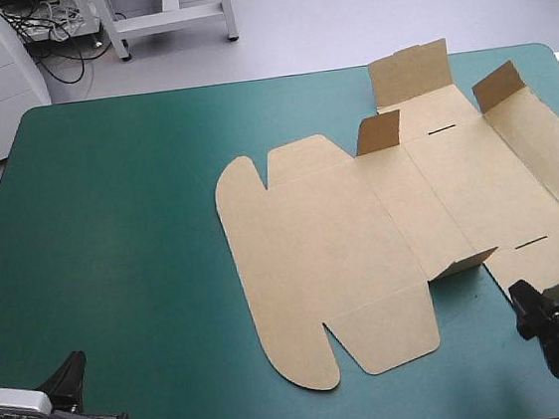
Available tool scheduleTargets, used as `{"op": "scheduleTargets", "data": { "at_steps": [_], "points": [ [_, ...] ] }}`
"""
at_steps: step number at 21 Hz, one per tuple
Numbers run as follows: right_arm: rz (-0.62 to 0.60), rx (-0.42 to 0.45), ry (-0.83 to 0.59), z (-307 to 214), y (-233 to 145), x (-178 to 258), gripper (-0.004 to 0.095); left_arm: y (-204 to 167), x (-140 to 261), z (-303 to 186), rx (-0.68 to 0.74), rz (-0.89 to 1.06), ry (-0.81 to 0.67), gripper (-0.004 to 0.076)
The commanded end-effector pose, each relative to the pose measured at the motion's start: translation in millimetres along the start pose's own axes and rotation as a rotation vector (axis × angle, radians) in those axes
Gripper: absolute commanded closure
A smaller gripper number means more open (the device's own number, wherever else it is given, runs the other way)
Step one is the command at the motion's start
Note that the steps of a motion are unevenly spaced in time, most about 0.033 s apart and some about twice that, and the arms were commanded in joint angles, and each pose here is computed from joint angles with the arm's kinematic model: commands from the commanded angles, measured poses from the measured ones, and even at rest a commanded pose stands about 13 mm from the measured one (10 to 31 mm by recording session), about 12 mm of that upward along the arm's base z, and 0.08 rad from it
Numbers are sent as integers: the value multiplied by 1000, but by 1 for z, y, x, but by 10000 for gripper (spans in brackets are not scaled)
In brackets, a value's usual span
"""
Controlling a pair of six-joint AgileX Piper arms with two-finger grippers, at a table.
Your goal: Fold the box
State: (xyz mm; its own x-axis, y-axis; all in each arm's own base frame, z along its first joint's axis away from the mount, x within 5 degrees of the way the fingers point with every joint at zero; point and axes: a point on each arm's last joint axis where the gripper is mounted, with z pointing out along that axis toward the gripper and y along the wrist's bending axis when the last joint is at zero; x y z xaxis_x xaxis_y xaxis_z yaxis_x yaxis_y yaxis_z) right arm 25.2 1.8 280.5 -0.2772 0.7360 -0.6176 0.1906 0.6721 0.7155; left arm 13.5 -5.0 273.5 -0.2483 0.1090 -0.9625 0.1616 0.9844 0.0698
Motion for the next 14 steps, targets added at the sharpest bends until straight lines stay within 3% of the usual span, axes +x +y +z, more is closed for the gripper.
{"op": "scheduleTargets", "data": {
  "at_steps": [1, 3, 8, 14],
  "points": [
    [75, -56, -29, 21, 21, -17, 153, 1, -11, -7, -9, -9, -110, 756],
    [130, -28, -10, 39, 27, -22, 159, 1, -11, -7, -9, -9, -110, 756],
    [398, 61, 153, 96, 50, -29, 182, 1, -11, -7, -9, -9, -110, 756],
    [399, 270, 362, 135, 56, -25, 189, 1, -11, -7, -9, -9, -110, 756]
  ]
}}
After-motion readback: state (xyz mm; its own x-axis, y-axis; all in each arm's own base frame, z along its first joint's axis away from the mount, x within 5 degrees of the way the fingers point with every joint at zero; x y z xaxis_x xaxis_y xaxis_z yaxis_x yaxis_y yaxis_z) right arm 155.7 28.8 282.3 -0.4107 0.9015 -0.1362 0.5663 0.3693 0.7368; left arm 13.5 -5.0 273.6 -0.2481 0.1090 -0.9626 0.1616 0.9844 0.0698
